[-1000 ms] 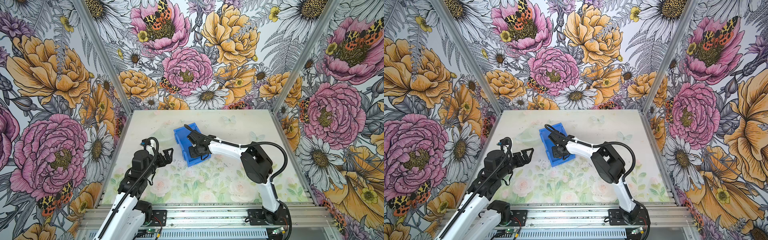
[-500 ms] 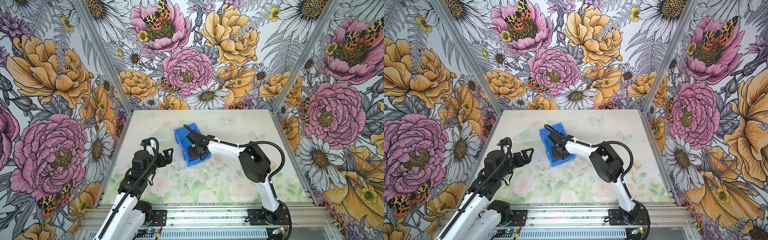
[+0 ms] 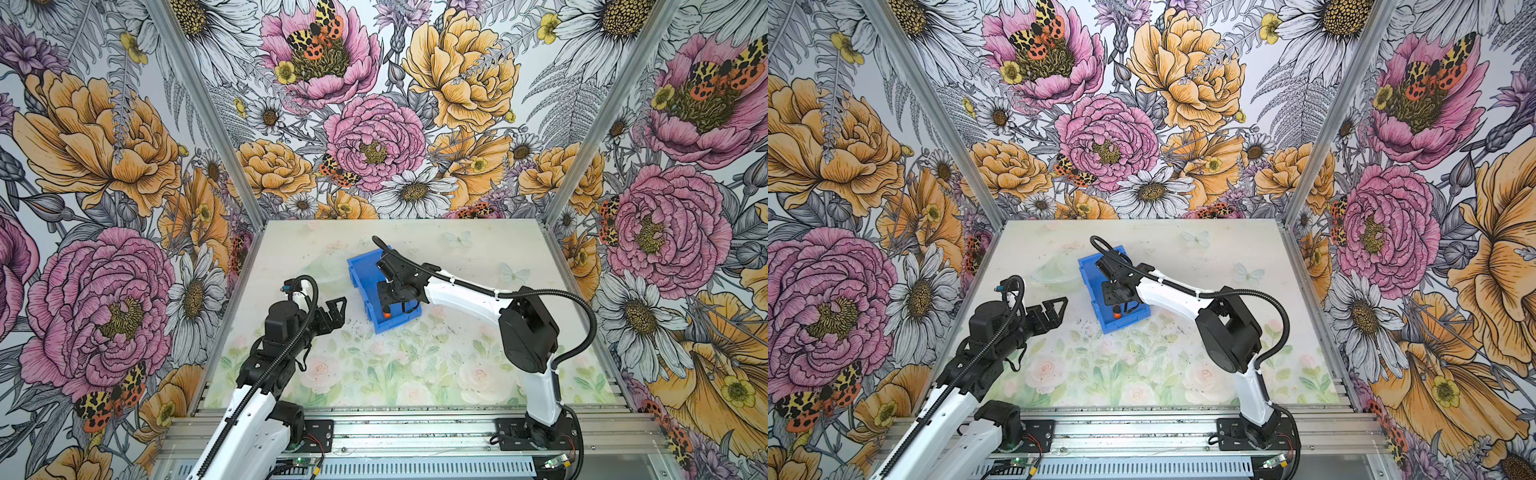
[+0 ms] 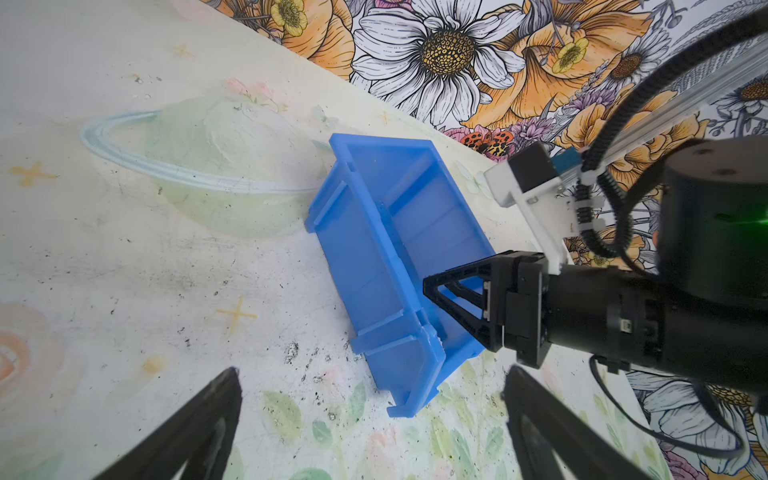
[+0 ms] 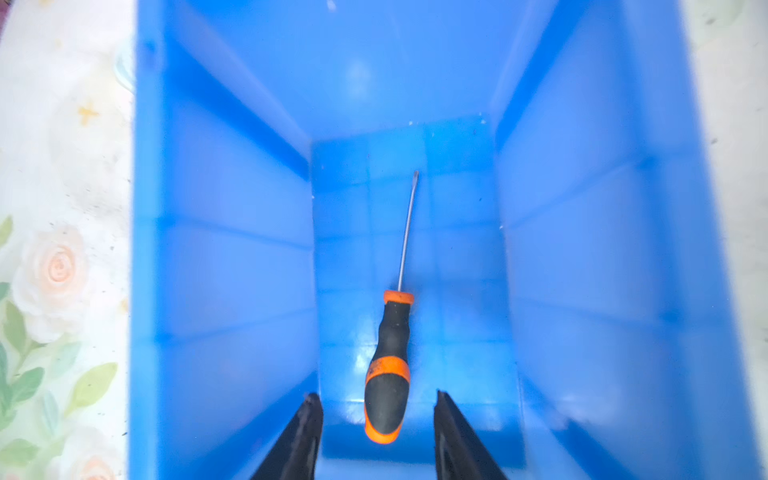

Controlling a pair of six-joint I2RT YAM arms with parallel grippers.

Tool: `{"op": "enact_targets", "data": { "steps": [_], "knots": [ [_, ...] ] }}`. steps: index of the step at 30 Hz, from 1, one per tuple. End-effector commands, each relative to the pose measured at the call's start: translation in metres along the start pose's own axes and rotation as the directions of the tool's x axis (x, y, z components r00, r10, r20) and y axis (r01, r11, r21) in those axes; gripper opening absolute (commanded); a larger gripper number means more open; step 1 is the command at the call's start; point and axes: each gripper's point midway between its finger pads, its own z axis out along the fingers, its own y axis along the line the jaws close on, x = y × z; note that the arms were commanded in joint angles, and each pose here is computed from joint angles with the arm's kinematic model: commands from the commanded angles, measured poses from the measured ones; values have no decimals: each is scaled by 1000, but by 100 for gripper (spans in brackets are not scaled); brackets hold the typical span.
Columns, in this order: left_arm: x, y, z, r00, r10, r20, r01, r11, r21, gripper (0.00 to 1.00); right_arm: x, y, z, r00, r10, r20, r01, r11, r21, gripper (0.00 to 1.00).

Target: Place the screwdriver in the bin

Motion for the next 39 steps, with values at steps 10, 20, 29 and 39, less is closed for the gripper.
{"op": "enact_targets", "data": {
  "steps": [10,20,29,39],
  "knots": [
    [-4,30,-1,999,20,29,-15,987,-160,99,4,-44,-110,977,49,206,-67,994,82,51],
    [9,58,6,1000,12,8,-9,963,-269,99,53,-144,-181,906,135,402,-246,939,240,77],
    [2,69,1,998,23,54,-5,946,-324,99,80,-209,-216,839,190,510,-375,881,289,99],
    [-37,96,-33,972,82,219,20,905,-426,99,111,-285,-245,744,156,650,-568,660,492,99]
  ]
}}
